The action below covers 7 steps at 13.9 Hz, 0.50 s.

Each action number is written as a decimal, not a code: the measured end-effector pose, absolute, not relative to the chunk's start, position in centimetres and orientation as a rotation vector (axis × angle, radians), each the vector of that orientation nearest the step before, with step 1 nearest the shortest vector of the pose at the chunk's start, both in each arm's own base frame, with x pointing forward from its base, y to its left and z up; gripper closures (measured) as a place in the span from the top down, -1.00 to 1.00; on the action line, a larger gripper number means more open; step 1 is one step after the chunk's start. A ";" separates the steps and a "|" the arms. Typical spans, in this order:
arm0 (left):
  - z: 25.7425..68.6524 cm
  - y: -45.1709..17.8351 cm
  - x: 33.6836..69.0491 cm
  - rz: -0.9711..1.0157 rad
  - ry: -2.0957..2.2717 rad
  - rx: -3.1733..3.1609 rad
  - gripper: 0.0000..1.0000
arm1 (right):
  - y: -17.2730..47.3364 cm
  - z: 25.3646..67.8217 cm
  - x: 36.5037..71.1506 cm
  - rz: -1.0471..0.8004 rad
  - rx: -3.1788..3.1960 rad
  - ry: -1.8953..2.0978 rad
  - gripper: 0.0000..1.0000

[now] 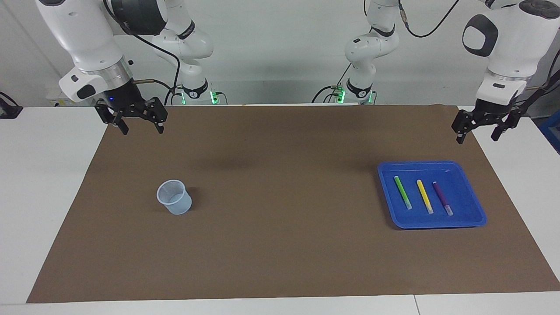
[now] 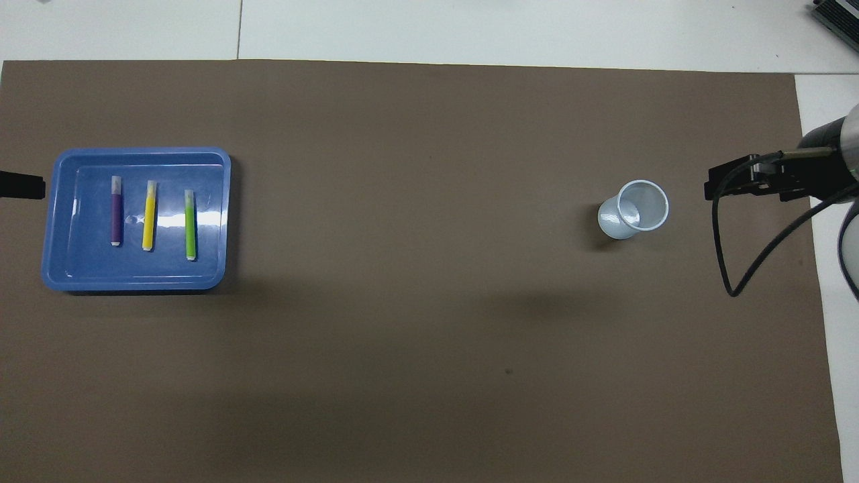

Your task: Right arm passes pens to left for tray arrangement

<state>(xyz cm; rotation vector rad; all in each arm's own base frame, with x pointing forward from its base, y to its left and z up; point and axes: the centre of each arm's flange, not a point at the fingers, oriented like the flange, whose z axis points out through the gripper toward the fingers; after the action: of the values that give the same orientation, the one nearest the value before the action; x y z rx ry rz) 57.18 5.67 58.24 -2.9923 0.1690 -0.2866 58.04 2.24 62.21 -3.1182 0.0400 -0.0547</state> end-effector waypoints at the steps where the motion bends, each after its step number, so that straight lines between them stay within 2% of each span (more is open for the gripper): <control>1: 58.1 5.9 57.1 -0.282 0.162 -2.993 1.00 | 2.2 62.2 58.0 -0.055 -3.118 0.040 1.00; 7: 57.6 6.8 56.1 -0.169 0.132 -3.010 1.00 | 2.2 62.2 58.0 -0.055 -3.118 0.040 1.00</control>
<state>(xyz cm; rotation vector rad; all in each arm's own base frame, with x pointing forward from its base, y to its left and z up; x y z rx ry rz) 56.12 6.80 57.63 -3.0100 0.1321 -0.1688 58.04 2.24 62.21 -3.1182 0.0400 -0.0547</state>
